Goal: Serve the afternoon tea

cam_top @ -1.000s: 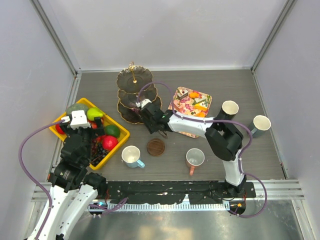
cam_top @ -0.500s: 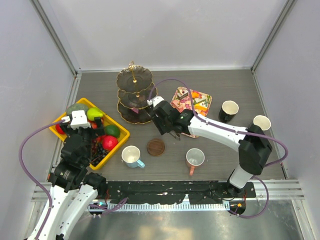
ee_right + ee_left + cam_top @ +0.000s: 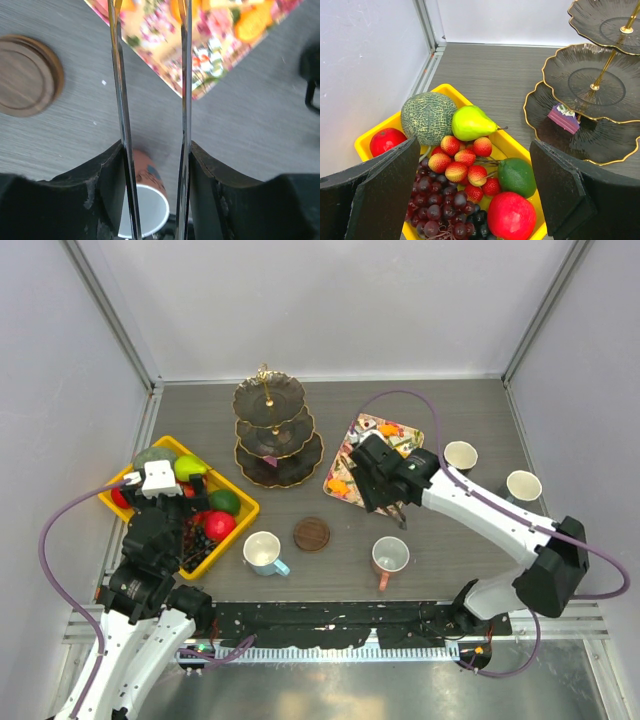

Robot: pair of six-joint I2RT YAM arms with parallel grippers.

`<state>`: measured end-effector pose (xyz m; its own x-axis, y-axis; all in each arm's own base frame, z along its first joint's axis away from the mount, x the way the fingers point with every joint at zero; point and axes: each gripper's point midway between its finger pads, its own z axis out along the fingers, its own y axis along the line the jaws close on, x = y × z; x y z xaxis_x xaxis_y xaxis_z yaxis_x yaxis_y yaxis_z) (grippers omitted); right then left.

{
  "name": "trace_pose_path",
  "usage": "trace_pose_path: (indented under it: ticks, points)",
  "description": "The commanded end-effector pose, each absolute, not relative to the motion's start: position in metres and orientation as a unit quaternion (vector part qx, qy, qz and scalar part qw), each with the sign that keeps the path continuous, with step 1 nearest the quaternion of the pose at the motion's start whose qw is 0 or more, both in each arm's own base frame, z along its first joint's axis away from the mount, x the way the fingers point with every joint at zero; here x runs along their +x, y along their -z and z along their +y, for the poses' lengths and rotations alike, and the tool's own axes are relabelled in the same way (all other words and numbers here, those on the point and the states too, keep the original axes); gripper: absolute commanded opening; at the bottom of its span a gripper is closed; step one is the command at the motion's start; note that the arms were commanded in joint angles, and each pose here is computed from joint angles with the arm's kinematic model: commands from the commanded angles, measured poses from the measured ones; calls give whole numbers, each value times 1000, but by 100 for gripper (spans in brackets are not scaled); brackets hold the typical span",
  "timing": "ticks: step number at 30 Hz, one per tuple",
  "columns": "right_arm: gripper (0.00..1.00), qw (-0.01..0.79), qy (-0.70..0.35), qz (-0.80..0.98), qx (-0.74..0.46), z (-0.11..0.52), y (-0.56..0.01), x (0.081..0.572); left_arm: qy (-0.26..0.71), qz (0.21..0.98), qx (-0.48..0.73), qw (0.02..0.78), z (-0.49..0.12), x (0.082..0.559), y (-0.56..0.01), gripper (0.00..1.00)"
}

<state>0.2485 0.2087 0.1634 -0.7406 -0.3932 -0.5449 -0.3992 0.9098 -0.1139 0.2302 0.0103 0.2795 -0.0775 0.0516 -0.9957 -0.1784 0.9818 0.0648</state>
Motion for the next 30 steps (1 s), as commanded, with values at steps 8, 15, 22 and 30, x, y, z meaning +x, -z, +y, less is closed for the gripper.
trace_pose_path:
  ticks: [8,15,22,30]
  points:
    - [52,199,10,977,-76,117,-148,207,-66,715,-48,695,5,235,-290,99]
    - [52,173,-24,982,-67,122,-136,203,-62,715,-47,694,4,235,-290,99]
    - [54,166,-36,984,-53,126,-127,203,-59,716,-44,695,2,236,-291,99]
    - [54,171,-53,980,-81,137,-124,214,-59,716,-43,694,2,236,-290,99]
